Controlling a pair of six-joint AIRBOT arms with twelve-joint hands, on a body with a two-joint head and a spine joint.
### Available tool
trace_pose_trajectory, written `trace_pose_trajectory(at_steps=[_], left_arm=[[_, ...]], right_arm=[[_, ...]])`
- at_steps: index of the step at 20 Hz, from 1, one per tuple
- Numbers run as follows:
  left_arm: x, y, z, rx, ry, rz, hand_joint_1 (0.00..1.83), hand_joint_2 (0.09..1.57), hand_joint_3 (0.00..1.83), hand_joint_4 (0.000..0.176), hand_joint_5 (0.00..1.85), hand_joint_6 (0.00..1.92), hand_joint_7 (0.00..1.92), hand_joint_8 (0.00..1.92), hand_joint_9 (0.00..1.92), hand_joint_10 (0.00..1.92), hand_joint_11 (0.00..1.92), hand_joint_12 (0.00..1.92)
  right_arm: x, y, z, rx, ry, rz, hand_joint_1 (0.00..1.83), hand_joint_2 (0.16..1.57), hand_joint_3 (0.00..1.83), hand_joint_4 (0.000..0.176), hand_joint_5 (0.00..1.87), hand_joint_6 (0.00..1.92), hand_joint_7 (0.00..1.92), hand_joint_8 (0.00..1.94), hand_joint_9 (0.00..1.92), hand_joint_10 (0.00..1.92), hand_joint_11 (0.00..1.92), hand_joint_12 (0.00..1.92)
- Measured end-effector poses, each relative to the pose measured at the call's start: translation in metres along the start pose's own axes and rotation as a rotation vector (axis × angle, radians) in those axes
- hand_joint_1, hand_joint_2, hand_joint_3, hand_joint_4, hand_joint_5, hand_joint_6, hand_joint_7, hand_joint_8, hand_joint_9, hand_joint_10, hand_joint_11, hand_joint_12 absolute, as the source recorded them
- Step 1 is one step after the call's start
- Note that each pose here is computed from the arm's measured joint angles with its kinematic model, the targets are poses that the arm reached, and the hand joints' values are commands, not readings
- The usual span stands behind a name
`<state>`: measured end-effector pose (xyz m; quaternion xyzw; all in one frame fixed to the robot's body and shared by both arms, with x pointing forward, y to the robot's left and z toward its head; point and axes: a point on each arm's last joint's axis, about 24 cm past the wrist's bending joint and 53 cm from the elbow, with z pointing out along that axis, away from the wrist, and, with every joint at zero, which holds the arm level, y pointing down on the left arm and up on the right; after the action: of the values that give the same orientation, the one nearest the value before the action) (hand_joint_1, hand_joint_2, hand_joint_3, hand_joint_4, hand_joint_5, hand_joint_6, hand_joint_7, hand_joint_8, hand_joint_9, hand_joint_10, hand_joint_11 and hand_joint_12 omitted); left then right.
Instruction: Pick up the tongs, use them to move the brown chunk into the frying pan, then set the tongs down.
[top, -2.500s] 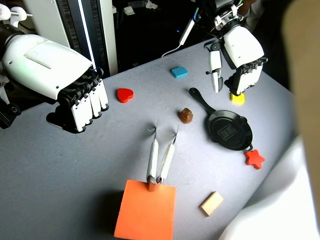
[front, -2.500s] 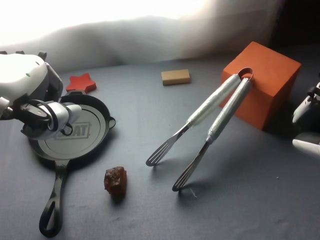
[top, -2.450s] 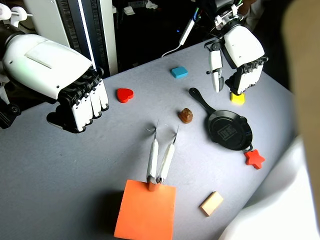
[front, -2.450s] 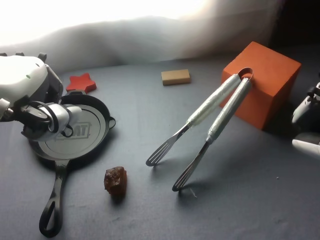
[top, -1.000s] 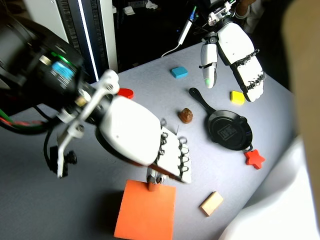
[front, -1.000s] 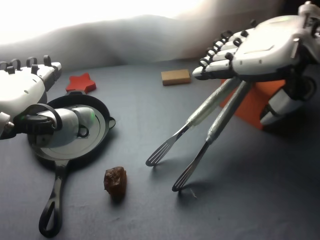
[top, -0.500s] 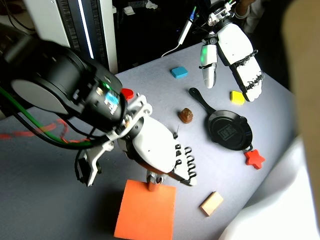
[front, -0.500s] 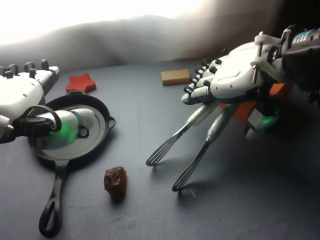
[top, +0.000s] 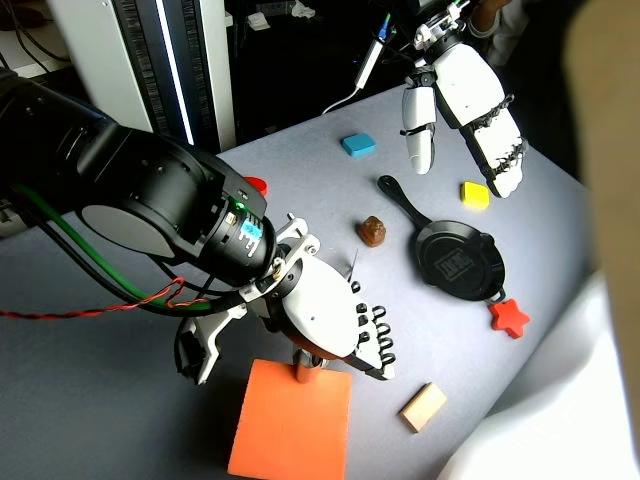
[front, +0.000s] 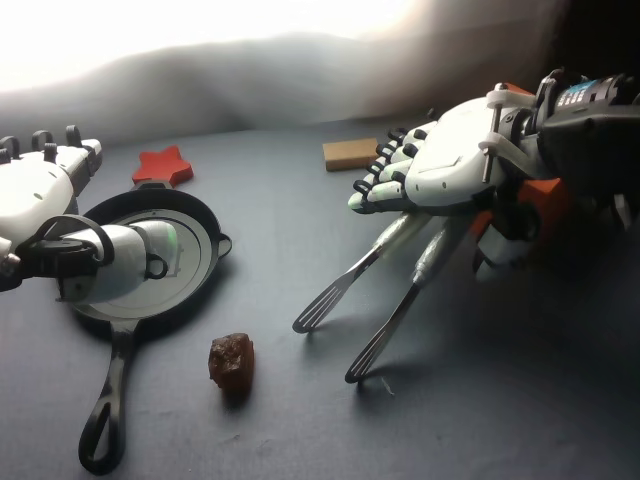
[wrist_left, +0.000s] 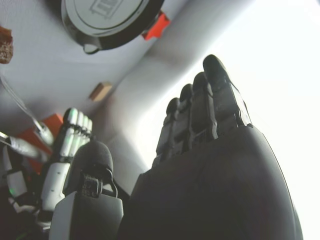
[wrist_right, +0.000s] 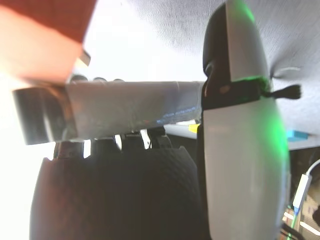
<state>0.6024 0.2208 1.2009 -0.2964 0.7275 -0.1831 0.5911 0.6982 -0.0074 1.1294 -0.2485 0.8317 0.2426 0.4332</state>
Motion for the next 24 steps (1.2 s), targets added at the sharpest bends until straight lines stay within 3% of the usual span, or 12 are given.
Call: trace_pose_trajectory(at_steps=[6,7,10,12,13,17,18,19,21,22,23,24], left_arm=[[0.000,0.003,0.000,-0.011,0.001,-0.001,0.07,1.32,0.00,0.000,0.02,0.00,0.06,0.00,0.07,0.00,0.00,0.47],[0.000,0.004,0.000,-0.016,-0.004,-0.001,0.08,1.32,0.00,0.000,0.02,0.00,0.07,0.00,0.08,0.00,0.00,0.46],[-0.001,0.011,-0.001,-0.044,-0.009,-0.012,0.11,1.31,0.00,0.000,0.04,0.00,0.08,0.00,0.09,0.00,0.00,0.52],[-0.001,0.012,-0.002,-0.050,-0.010,-0.013,0.10,1.31,0.00,0.000,0.04,0.00,0.08,0.00,0.09,0.00,0.00,0.52],[-0.001,0.012,-0.002,-0.049,-0.011,-0.013,0.10,1.31,0.00,0.000,0.04,0.00,0.08,0.00,0.09,0.00,0.00,0.52],[-0.001,0.012,-0.002,-0.052,-0.011,-0.012,0.11,1.31,0.00,0.000,0.04,0.00,0.08,0.00,0.09,0.00,0.00,0.53],[-0.001,0.013,-0.002,-0.053,-0.011,-0.011,0.08,1.32,0.00,0.000,0.04,0.00,0.07,0.00,0.08,0.00,0.00,0.53],[-0.001,0.013,-0.002,-0.053,-0.012,-0.012,0.09,1.31,0.00,0.001,0.04,0.00,0.08,0.00,0.09,0.00,0.00,0.53],[-0.001,0.013,-0.002,-0.053,-0.012,-0.012,0.08,1.32,0.00,0.000,0.04,0.00,0.08,0.00,0.10,0.00,0.00,0.55],[-0.001,0.013,-0.002,-0.053,-0.012,-0.011,0.06,1.32,0.00,0.000,0.03,0.00,0.07,0.00,0.09,0.00,0.00,0.54],[-0.001,0.013,-0.002,-0.053,-0.012,-0.012,0.06,1.32,0.00,0.000,0.03,0.00,0.08,0.00,0.09,0.00,0.00,0.53],[-0.001,0.013,-0.002,-0.053,-0.012,-0.012,0.08,1.32,0.00,0.003,0.03,0.00,0.08,0.00,0.09,0.00,0.00,0.52]], right_arm=[[0.002,0.005,0.004,-0.007,0.001,-0.024,1.08,1.02,0.02,0.000,0.02,0.01,0.02,0.01,0.01,0.00,0.00,0.00],[0.002,0.006,0.004,-0.009,0.002,-0.025,1.06,1.05,0.01,0.000,0.12,0.01,0.16,0.01,0.12,0.02,0.00,0.18],[0.002,0.007,0.004,-0.010,0.002,-0.024,1.11,1.04,0.00,0.000,0.34,0.08,0.40,0.03,0.34,0.08,0.00,0.97],[0.002,0.007,0.005,-0.012,0.001,-0.024,1.11,1.06,0.00,0.000,0.53,0.16,0.60,0.08,0.50,0.14,0.00,1.35],[0.002,0.008,0.005,-0.013,0.001,-0.024,1.11,1.06,0.00,0.000,0.53,0.16,0.60,0.08,0.50,0.14,0.00,1.35],[0.003,0.009,0.004,-0.015,0.009,-0.028,1.11,1.10,0.01,0.000,0.77,0.29,0.91,0.07,0.76,0.29,0.24,1.49],[0.005,0.010,0.002,-0.017,0.014,-0.031,1.12,1.17,0.02,0.000,0.80,1.03,0.97,0.08,0.80,0.36,0.33,1.51],[0.005,0.011,0.000,-0.018,0.019,-0.033,1.11,1.20,0.00,0.000,0.80,1.20,1.01,0.09,0.79,0.52,0.38,1.54],[-0.001,0.014,-0.006,-0.023,0.014,-0.036,1.12,1.19,0.00,0.000,0.83,1.20,1.06,0.10,0.79,0.71,0.45,1.54],[-0.004,0.016,-0.008,-0.026,0.006,-0.037,1.19,1.16,0.00,0.000,0.84,1.21,1.01,0.78,0.82,0.75,0.51,1.53],[-0.009,0.019,-0.011,-0.033,-0.006,-0.037,1.19,1.17,0.00,0.000,0.81,1.27,0.96,0.98,0.83,0.77,0.52,1.53],[-0.015,0.022,-0.015,-0.038,-0.018,-0.038,1.13,1.18,0.00,0.000,0.82,1.22,0.88,0.73,0.80,0.80,0.52,1.54]])
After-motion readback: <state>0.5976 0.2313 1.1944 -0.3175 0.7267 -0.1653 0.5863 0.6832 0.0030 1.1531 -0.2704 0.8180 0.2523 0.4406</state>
